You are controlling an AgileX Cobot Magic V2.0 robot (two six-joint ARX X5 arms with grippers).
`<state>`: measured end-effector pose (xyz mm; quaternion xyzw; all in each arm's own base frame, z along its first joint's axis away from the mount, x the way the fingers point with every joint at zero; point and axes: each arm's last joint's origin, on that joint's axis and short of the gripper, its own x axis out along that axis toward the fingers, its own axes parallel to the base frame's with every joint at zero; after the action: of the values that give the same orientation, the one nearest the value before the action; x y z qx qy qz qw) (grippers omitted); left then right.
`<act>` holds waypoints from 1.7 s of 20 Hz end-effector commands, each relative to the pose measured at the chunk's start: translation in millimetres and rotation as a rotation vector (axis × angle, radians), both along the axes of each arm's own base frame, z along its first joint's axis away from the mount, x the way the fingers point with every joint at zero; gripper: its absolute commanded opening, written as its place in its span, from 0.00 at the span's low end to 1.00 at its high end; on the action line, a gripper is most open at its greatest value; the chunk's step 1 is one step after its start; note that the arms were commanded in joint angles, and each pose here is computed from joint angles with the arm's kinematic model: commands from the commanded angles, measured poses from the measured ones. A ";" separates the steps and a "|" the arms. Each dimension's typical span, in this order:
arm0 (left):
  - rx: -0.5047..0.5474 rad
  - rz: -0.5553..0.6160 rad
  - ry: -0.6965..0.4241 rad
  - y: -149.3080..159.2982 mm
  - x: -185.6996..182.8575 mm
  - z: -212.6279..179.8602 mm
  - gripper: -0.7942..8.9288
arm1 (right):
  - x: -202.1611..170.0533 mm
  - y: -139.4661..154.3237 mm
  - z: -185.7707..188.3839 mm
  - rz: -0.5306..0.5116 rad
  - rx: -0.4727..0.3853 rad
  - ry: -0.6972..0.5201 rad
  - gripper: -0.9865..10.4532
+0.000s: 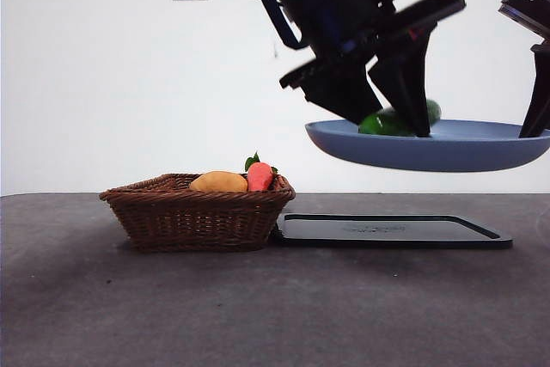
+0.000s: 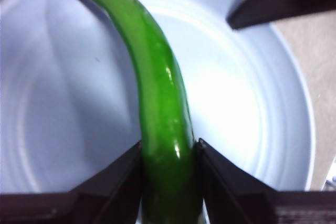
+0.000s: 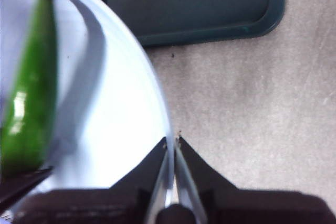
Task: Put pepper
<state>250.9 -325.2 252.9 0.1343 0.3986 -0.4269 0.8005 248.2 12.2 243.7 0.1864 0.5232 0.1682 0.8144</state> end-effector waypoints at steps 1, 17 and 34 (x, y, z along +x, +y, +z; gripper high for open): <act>0.014 -0.032 0.001 -8.5 -1.2 -6.1 0.24 | 3.4 0.9 3.2 0.005 0.010 -0.013 0.09; -0.043 -0.078 0.009 1.4 -15.7 23.9 0.34 | -1.5 0.5 0.7 -0.061 0.026 0.082 0.09; -0.201 -0.029 -0.239 105.5 -88.8 159.9 0.34 | 96.8 -5.7 -6.8 -0.180 -0.031 0.077 0.09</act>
<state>163.1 -216.5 408.9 0.1036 0.2644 -0.4508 0.8463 339.0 6.3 236.4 0.2214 0.5415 0.0792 0.8071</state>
